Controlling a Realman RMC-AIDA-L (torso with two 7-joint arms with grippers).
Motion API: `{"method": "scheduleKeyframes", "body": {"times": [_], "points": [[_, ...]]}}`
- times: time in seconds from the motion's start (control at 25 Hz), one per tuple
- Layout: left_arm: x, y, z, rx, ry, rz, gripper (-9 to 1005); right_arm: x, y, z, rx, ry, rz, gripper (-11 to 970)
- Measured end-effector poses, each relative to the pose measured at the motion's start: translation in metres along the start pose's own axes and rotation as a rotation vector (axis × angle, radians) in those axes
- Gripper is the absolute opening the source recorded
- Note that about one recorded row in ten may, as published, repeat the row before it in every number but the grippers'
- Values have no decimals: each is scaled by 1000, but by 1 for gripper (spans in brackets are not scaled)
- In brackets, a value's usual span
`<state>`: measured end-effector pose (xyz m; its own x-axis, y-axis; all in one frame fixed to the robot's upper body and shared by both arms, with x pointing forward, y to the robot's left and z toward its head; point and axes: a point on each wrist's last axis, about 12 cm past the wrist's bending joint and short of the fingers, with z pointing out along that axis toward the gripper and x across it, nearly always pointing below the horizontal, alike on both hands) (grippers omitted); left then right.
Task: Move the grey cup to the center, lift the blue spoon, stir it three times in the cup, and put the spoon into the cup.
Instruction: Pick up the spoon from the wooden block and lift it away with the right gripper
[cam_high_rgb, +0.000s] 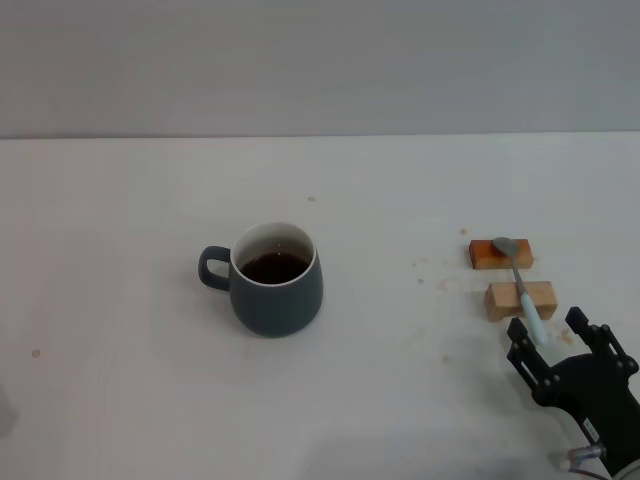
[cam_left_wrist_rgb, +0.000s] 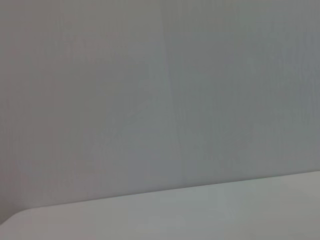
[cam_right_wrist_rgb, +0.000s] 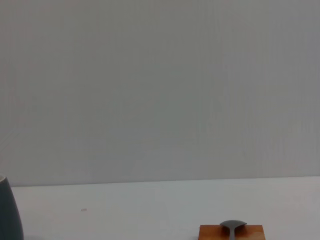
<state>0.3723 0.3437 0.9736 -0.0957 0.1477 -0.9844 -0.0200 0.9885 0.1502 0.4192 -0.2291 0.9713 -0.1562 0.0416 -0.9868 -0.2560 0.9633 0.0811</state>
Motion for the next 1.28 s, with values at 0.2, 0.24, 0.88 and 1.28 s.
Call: {"method": "scheduleKeyframes", "body": {"times": [0.2, 0.24, 0.88, 1.28], "points": [[0, 0, 0, -1, -2, 0, -2, 0, 0, 0, 2, 0, 1, 696], [0, 0, 0, -1, -3, 0, -2, 0, 0, 0, 3, 0, 1, 693], [0, 0, 0, -1, -2, 1, -2, 1, 1, 3, -13, 21, -4, 679], [0, 2, -1, 0, 1, 6, -2, 1, 1, 3, -14, 21, -7, 553]]}}
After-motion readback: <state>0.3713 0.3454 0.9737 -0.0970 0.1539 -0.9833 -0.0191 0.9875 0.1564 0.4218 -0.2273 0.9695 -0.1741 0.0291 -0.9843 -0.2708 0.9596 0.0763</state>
